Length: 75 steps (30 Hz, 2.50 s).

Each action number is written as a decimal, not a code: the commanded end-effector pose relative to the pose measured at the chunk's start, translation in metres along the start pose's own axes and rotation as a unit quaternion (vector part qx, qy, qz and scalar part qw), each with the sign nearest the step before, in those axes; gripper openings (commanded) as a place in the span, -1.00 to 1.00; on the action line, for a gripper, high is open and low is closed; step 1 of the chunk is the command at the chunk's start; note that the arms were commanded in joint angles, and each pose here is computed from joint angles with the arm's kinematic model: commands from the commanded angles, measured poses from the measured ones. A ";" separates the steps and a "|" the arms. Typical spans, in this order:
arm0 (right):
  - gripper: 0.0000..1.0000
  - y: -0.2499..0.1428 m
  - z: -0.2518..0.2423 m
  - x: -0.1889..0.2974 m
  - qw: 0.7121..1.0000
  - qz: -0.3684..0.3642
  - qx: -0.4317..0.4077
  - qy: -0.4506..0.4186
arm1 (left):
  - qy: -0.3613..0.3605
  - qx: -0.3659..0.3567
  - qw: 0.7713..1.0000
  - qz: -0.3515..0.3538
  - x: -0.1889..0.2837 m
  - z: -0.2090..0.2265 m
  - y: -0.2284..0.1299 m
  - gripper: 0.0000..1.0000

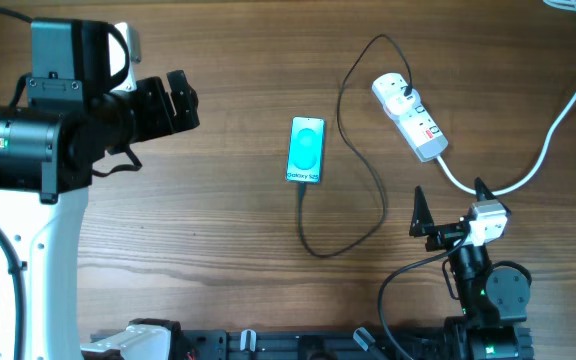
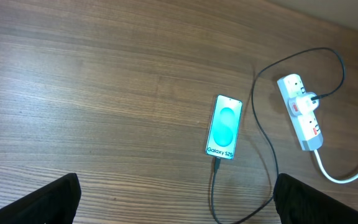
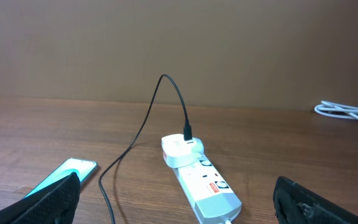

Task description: Plug charger to phone and switch on socket

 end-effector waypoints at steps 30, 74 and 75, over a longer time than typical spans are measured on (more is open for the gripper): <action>0.99 0.000 -0.001 0.000 1.000 -0.002 0.000 -0.006 | -0.001 -0.013 0.919 -0.395 -0.088 0.070 -0.192 1.00; 0.99 0.000 -0.001 0.000 1.000 -0.002 0.000 -0.006 | 0.126 -0.110 0.890 -0.425 -0.126 0.094 -0.222 1.00; 0.99 0.000 -0.001 0.000 1.000 -0.002 0.000 -0.006 | 0.121 -0.112 0.890 -0.425 -0.126 0.093 -0.222 1.00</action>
Point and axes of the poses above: each gripper's point midway between its finger pads, its own x axis back along the fingers, its own z axis along the line the jaws close on, y = z × x, the point moved 9 cm from there along x, back along the fingers, and after that the axes turned 8 degrees about -x, right-handed, at the moved point
